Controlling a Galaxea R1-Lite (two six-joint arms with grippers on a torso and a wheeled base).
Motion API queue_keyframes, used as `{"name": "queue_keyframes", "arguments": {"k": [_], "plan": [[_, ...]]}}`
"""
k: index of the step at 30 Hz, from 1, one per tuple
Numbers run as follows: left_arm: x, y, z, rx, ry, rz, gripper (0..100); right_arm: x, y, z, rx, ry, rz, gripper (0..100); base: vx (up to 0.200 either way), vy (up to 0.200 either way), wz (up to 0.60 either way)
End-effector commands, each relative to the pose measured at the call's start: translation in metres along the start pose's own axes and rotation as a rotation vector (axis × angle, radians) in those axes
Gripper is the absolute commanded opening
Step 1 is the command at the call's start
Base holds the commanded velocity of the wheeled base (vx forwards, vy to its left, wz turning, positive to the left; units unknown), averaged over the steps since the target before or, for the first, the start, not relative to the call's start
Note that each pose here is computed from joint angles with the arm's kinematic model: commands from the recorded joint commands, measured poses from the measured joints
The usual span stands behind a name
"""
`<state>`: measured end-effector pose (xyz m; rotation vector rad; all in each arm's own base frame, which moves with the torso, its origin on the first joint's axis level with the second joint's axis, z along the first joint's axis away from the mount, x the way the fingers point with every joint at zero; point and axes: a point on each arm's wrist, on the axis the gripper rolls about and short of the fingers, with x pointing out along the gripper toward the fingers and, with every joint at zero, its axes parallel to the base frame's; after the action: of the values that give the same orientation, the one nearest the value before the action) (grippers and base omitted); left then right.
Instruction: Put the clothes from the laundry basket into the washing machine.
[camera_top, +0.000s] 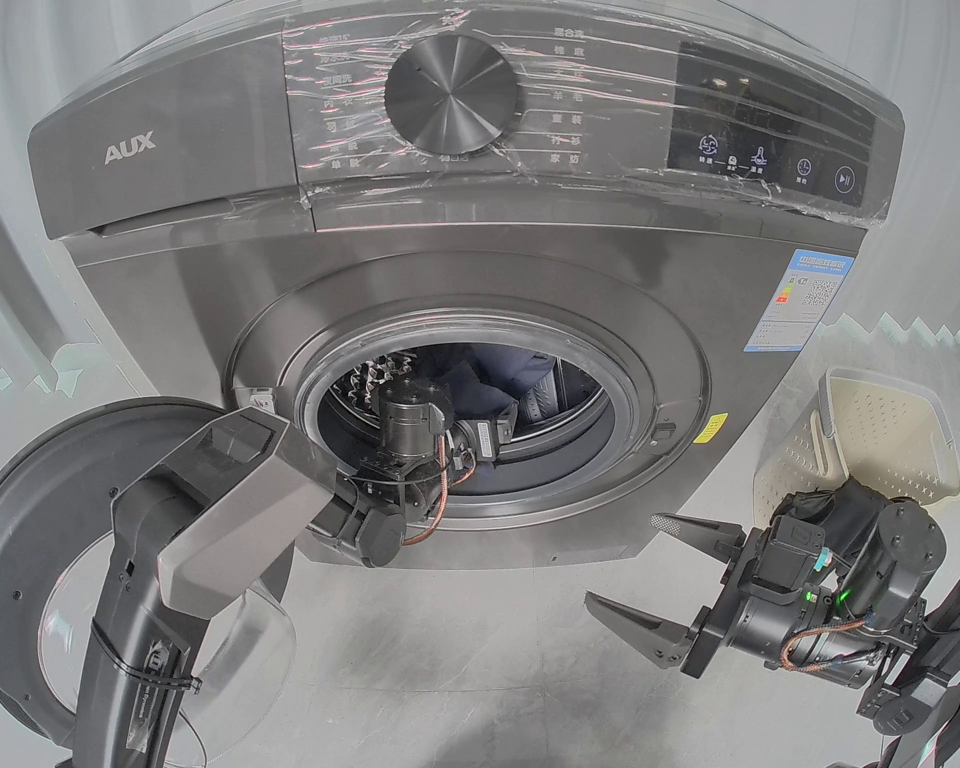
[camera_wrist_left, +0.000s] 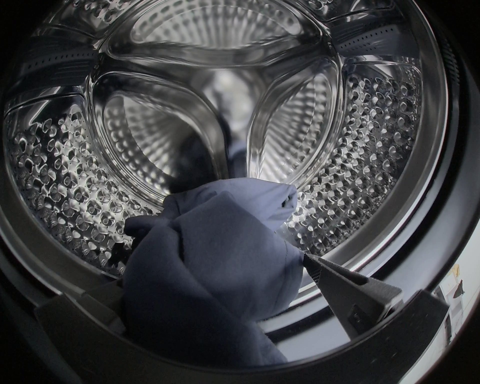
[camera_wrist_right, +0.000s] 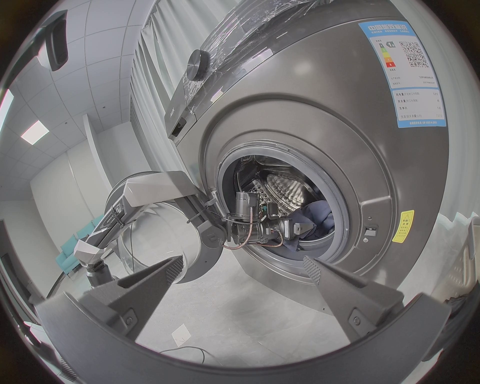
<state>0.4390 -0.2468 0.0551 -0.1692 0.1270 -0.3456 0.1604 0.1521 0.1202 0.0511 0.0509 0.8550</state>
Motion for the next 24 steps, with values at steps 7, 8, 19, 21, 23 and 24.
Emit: {"name": "queue_keyframes", "arguments": {"k": [7, 8, 19, 21, 23, 24], "plan": [[-0.035, -0.011, 0.013, 0.051, 0.068, -0.019, 100, -0.001, 0.004, 0.002, -0.002, -0.011, 0.016, 100, 0.000, 0.000, 0.00], [-0.034, -0.010, 0.012, 0.051, 0.069, -0.017, 100, -0.001, 0.004, 0.002, -0.002, -0.010, 0.016, 100, 0.000, 0.000, 0.00], [-0.002, -0.003, -0.011, 0.066, 0.051, -0.003, 0, -0.002, 0.004, 0.004, -0.004, -0.020, 0.016, 100, 0.000, 0.000, 0.00], [0.002, -0.004, -0.010, 0.064, 0.045, -0.004, 0, -0.002, 0.004, 0.004, -0.004, -0.020, 0.016, 100, 0.000, 0.000, 0.00], [0.004, -0.004, -0.009, 0.061, 0.042, -0.003, 0, -0.002, 0.004, 0.004, -0.004, -0.020, 0.016, 100, 0.000, 0.000, 0.00], [0.008, -0.005, -0.007, 0.058, 0.028, -0.002, 0, -0.002, 0.004, 0.004, -0.004, -0.020, 0.016, 100, 0.000, 0.000, 0.00]]}}
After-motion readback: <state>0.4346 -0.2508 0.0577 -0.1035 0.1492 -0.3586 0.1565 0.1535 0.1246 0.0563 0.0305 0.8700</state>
